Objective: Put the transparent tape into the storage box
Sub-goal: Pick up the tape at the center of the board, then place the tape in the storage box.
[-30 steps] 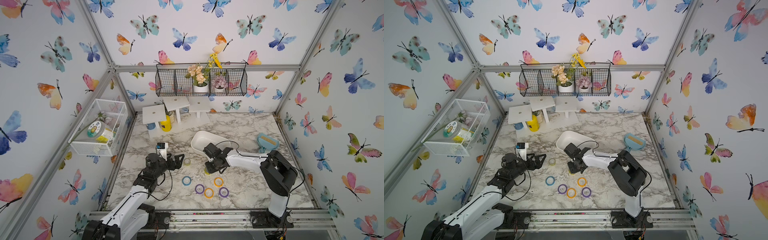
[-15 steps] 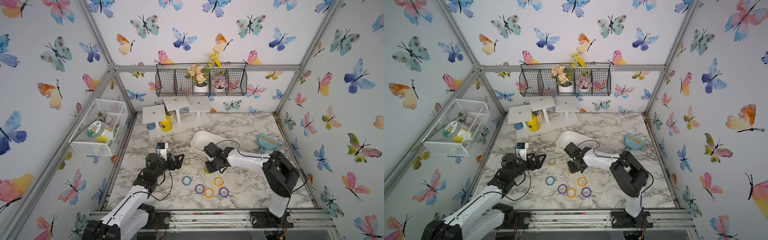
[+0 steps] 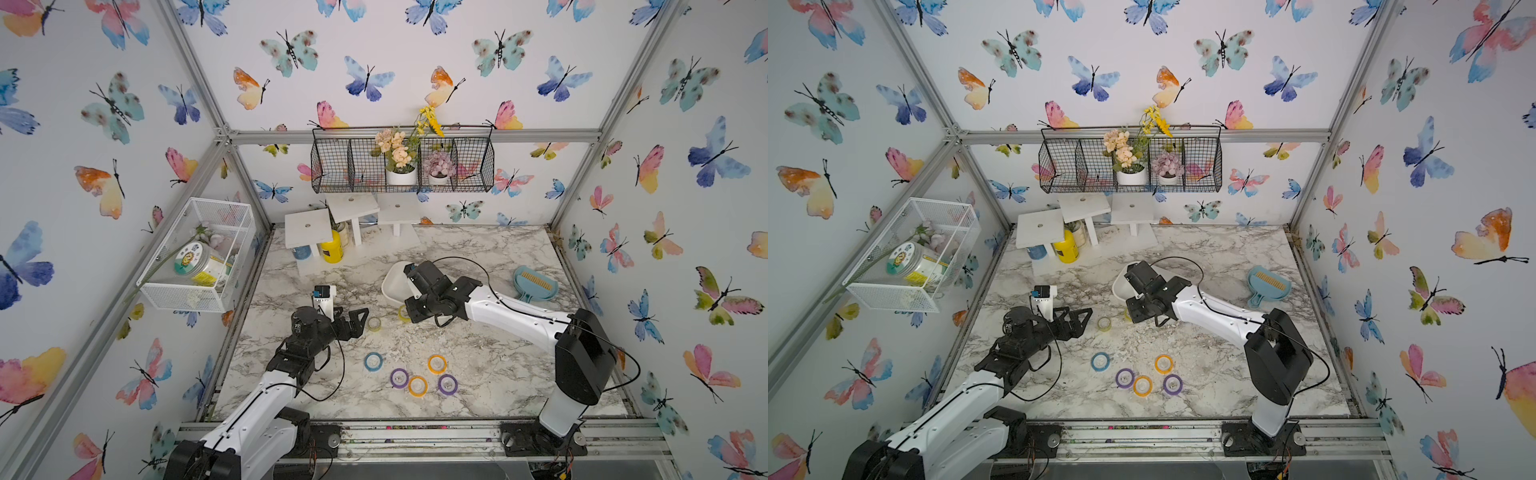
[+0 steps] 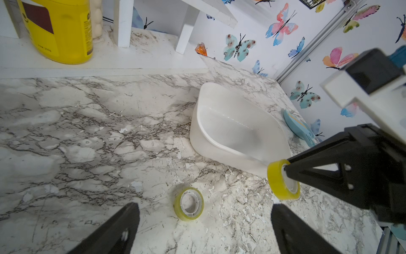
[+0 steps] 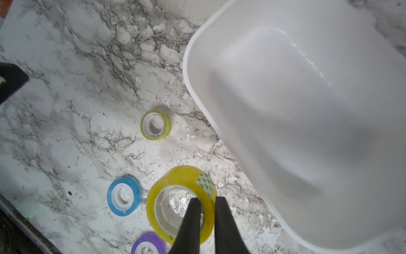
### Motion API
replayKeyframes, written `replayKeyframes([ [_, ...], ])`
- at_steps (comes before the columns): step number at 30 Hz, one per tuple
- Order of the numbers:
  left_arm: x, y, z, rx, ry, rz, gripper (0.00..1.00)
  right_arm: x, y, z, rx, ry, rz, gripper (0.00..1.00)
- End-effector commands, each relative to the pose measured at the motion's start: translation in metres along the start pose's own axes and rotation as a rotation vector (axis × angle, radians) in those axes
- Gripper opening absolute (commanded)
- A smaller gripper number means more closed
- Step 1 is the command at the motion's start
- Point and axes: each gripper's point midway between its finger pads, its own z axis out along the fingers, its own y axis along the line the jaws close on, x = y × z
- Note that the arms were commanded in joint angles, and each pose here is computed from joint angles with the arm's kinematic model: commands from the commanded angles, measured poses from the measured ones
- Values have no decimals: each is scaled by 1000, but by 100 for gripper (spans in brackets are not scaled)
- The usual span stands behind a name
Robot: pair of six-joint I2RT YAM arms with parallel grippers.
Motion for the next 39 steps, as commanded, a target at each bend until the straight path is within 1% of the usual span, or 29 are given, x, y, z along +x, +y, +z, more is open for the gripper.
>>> replayKeyframes([
  [1,-7,-1,0,-10,-18,15,99,-12,-27,5,71,8,-4,11],
  [7,-7,-1,0,-9,-16,14,99,-28,-68,14,122,0,37,11],
  [11,-7,-1,0,-7,-15,13,99,-19,-95,28,166,42,62,11],
  [17,-6,-1,1,-7,-13,12,99,-3,-117,44,228,89,74,10],
  [25,-6,-1,1,-8,-11,12,99,0,-139,53,316,107,79,11],
  [34,-6,0,1,-12,-10,12,99,2,-153,57,387,134,67,11],
  [37,-6,-1,1,-10,-11,11,99,1,-154,57,399,136,65,12],
  [39,-6,0,1,-12,-9,10,99,1,-154,58,397,138,65,16],
])
